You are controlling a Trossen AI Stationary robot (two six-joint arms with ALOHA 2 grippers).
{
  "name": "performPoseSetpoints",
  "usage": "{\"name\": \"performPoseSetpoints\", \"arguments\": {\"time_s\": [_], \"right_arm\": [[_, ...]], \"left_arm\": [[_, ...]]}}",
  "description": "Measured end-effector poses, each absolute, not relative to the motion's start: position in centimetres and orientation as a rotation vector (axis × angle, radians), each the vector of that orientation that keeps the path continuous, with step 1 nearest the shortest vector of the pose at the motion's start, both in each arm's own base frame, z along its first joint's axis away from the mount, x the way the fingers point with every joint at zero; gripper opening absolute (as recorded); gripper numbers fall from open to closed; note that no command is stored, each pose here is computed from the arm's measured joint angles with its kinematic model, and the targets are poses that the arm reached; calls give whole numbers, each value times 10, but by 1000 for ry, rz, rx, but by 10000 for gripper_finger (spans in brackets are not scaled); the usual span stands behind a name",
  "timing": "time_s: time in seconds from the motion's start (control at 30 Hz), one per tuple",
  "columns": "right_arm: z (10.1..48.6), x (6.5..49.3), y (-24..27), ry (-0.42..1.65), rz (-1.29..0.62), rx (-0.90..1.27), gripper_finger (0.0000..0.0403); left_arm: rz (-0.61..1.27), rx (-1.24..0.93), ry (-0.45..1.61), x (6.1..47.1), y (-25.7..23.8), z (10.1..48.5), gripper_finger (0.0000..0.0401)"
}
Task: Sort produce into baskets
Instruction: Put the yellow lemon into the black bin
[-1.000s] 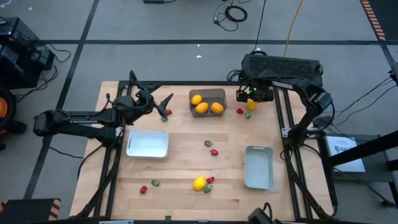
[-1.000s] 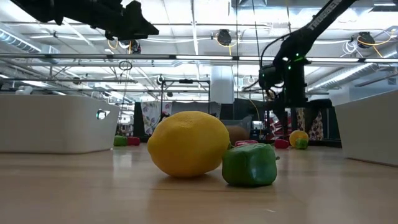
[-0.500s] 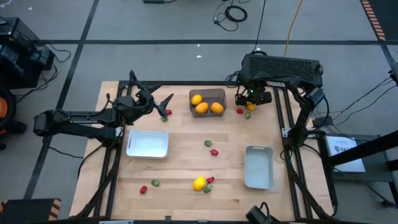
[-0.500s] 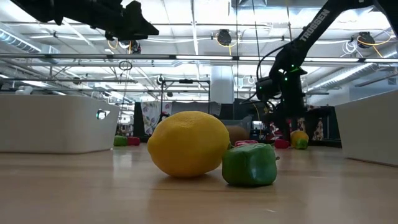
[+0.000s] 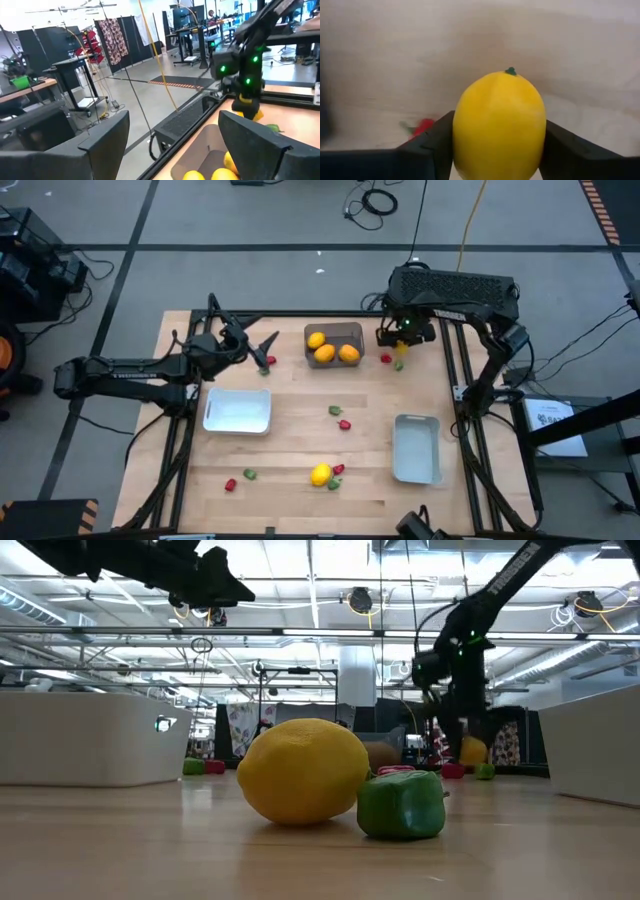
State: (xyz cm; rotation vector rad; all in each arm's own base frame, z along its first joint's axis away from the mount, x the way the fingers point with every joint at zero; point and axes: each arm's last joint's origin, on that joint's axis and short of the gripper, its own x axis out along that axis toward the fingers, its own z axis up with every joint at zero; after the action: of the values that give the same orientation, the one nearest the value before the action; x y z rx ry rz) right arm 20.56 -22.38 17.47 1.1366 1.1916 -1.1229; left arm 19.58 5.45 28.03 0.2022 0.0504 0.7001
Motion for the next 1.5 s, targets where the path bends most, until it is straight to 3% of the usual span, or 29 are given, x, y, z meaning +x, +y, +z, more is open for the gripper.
{"name": "performPoseSetpoints", "arguments": {"time_s": [0.27, 0.57, 0.83, 1.5], "right_arm": [[225, 229, -211, 926, -1007, 1026, 213], [254, 291, -176, 627, -691, 724, 212], [234, 319, -172, 641, -602, 490, 226], [222, 319, -180, 703, -631, 408, 229]], "left_arm": [[700, 204, 51, 196, 54, 280, 310], [700, 204, 49, 196, 54, 280, 310], [662, 205, 40, 196, 54, 281, 310], [660, 230, 51, 196, 54, 281, 310]]}}
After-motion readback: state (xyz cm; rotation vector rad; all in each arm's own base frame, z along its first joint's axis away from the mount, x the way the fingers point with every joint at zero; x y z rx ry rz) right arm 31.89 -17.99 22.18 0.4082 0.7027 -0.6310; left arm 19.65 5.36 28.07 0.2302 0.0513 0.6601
